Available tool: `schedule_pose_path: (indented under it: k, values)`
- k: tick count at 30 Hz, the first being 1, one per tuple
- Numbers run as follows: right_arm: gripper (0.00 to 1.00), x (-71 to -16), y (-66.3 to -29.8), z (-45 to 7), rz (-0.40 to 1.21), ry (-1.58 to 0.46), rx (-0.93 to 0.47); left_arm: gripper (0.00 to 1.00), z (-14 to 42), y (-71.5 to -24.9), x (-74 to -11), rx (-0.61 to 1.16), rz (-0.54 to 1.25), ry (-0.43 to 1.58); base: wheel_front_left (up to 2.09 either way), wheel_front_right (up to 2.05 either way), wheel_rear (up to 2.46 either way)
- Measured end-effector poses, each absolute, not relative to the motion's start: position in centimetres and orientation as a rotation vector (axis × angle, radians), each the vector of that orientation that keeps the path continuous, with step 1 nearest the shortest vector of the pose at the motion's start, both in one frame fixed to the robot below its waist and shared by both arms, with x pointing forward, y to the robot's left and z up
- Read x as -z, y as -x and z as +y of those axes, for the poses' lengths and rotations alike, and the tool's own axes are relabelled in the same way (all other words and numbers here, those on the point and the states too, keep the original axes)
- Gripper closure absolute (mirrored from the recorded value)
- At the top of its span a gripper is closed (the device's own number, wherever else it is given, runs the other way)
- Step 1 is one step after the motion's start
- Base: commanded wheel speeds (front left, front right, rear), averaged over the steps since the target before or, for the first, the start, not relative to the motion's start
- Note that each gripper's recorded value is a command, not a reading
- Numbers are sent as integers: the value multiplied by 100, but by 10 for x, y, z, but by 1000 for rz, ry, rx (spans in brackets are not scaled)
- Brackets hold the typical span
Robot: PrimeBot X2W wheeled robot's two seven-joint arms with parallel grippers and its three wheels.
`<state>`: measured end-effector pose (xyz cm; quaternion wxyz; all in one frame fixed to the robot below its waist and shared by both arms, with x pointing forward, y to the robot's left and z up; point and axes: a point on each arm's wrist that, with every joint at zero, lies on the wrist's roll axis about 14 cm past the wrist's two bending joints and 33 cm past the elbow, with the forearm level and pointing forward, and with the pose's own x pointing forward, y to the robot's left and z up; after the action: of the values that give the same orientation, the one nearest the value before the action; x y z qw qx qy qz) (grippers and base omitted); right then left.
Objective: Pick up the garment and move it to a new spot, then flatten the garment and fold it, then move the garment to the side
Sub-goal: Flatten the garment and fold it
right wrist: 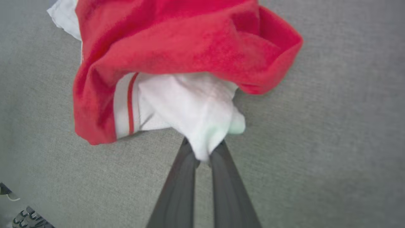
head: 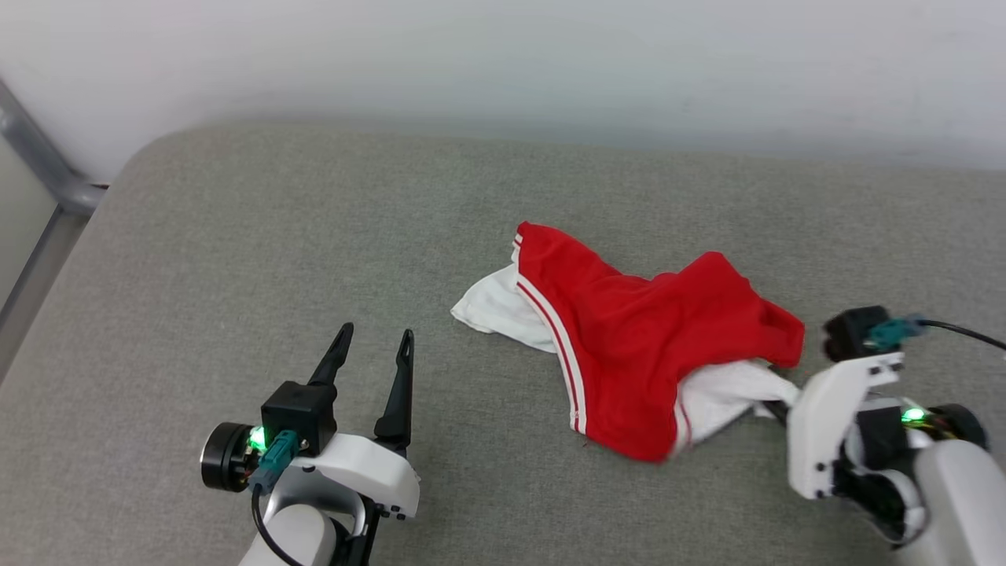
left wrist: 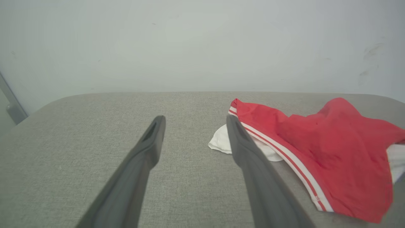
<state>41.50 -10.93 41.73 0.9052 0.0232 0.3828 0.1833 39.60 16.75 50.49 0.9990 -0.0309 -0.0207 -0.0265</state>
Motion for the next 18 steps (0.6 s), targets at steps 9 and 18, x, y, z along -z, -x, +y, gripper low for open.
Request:
schedule_pose_path:
  k: [9,18]
  values:
    - [100,-461,-395,-232,698,-59,-44,0,152,-398,-512,96,-61,73,0,0,0]
    - [100,-397,-305,-297,932,-225,243,0,147,-401,-508,114,-51,69,0,0,0]
